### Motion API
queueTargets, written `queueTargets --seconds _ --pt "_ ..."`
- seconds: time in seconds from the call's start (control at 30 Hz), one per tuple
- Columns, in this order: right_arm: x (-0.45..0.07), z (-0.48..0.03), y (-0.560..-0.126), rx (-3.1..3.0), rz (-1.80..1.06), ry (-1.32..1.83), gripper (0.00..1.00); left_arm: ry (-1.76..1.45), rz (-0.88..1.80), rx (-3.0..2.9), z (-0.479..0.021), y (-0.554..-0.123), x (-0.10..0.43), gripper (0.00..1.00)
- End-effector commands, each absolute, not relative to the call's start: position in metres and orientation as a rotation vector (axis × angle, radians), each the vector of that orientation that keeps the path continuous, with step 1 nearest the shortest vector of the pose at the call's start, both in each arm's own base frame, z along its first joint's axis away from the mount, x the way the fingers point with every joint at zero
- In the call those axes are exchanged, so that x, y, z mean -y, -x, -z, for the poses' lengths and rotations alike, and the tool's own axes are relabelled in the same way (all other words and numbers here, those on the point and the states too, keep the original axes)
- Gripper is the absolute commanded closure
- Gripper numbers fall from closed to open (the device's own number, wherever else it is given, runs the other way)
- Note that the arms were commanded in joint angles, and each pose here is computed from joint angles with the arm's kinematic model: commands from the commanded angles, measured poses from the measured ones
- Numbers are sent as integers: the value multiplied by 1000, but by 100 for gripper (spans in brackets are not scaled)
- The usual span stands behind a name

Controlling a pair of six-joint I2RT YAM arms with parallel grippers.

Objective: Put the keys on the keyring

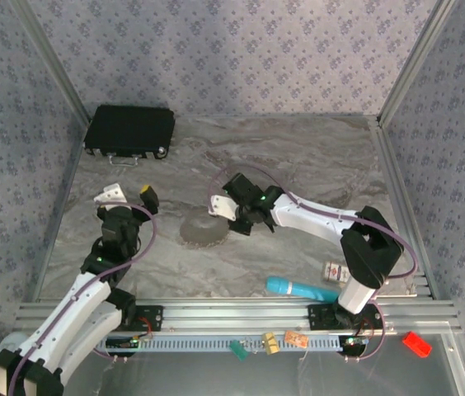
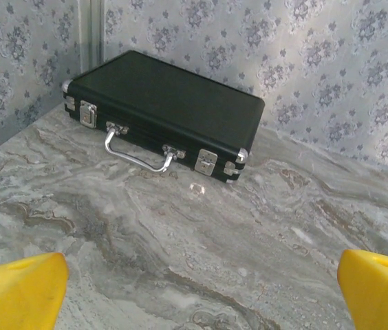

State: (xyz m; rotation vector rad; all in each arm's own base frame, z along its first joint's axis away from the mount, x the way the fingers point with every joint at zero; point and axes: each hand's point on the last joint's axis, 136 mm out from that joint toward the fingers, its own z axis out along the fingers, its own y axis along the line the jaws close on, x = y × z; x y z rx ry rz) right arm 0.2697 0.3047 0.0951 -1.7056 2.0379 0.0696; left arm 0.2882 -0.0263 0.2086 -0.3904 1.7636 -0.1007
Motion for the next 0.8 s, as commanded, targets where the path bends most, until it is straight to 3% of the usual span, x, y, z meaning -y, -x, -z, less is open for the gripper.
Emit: queueTargets --seconds 0.0,0.3,0.43,0.53,0.63,0.77 --pt "-249 -80 -262 -2117 219 1823 100 362 122 -1735 -228 -294 31 0" --pt "-201 -66 -264 -2213 395 1795 73 299 79 -1784 -219 -301 36 0" --pt "-187 -76 -271 -2246 391 1684 69 271 46 -1803 -216 -306 37 0" --pt "-184 -104 -284 -2244 284 1467 66 224 4 -1806 -218 -312 39 0" --pt "-173 -148 -318 -2180 137 1061 64 148 -52 -1814 -218 -320 41 0" --pt "-110 -180 -358 -2057 94 488 60 37 -140 -1836 -207 -335 39 0"
